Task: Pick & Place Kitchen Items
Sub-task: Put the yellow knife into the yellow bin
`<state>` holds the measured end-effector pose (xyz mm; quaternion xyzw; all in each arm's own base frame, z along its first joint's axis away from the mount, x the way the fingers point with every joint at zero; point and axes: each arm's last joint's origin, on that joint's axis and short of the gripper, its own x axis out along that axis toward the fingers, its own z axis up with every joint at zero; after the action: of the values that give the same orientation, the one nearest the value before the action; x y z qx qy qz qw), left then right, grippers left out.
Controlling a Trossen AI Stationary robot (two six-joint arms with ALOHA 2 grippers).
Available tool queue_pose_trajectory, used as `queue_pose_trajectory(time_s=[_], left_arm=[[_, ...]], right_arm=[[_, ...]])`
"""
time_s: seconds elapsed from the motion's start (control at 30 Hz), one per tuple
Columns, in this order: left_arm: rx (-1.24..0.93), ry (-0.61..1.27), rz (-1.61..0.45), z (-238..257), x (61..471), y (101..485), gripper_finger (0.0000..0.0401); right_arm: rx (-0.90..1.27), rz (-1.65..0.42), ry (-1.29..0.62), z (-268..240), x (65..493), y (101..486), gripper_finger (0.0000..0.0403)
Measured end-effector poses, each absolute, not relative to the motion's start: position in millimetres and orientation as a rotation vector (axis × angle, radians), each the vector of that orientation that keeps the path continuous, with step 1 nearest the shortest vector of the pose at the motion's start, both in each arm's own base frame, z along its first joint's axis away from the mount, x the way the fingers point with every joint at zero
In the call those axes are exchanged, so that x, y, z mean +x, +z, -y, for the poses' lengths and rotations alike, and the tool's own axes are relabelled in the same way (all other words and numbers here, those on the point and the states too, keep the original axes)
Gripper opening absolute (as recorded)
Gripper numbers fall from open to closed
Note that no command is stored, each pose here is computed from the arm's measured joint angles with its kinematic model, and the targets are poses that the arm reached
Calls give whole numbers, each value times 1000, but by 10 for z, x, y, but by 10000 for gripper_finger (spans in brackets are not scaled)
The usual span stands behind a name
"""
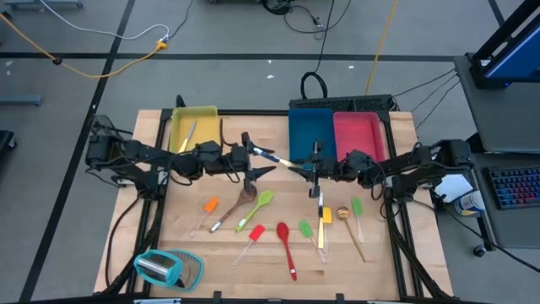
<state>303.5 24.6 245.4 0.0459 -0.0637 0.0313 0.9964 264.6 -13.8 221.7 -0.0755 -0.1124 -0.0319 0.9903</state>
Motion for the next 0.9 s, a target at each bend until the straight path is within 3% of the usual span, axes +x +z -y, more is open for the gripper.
queue_pose_trajectory(time_s=[0.17,0.5,0.9], left_arm=[[104,61,138,-242,3061,2511,249],[138,60,164,-223,3060,2541,227],[159,65,221,-221,3049,2596,155]], right_arm=[[-151,232,-65,147,2784,2251,64],[-184,253,-72,167,3035,2372,66],[-184,239,-73,174,3045,2370,67]])
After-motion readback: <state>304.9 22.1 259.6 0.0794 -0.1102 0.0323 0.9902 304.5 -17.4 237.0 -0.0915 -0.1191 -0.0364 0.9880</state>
